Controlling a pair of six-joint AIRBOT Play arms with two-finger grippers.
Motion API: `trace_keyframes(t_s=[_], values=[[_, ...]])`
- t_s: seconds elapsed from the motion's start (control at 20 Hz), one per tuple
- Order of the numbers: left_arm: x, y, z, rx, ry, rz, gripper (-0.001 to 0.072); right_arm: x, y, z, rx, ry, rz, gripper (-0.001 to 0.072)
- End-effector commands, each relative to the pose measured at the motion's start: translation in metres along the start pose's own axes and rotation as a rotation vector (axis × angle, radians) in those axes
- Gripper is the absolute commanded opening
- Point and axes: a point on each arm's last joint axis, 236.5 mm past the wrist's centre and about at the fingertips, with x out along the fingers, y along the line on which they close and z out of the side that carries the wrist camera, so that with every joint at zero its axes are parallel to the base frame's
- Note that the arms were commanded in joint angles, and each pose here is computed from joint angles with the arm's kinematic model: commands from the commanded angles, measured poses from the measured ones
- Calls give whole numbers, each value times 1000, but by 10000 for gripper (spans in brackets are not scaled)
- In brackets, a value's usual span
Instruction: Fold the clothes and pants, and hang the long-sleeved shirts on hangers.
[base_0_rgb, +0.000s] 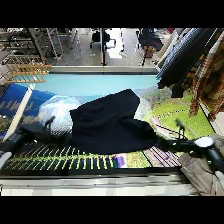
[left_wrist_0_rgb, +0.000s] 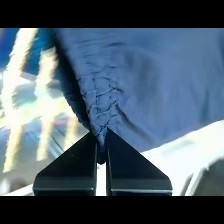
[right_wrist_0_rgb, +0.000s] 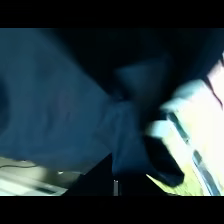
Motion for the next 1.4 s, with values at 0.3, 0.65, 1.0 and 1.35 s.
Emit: trace_keyframes(t_s=[0.3,0.65,1.0,1.35], values=[[-313,-278,-40,836,-655,-158,12,-351,315,1,-918,-970,-2,16],[-440,-336,-95,996,-1159,-32,11,-438,394,-3,-1016,-1219,108,15],[-240,-186,55,489,-528,-28,11,-199,229,157,-552,-436,163,16],[-31,-80,198,101,-445,-73,12,40,109,232,-289,-212,65,15]])
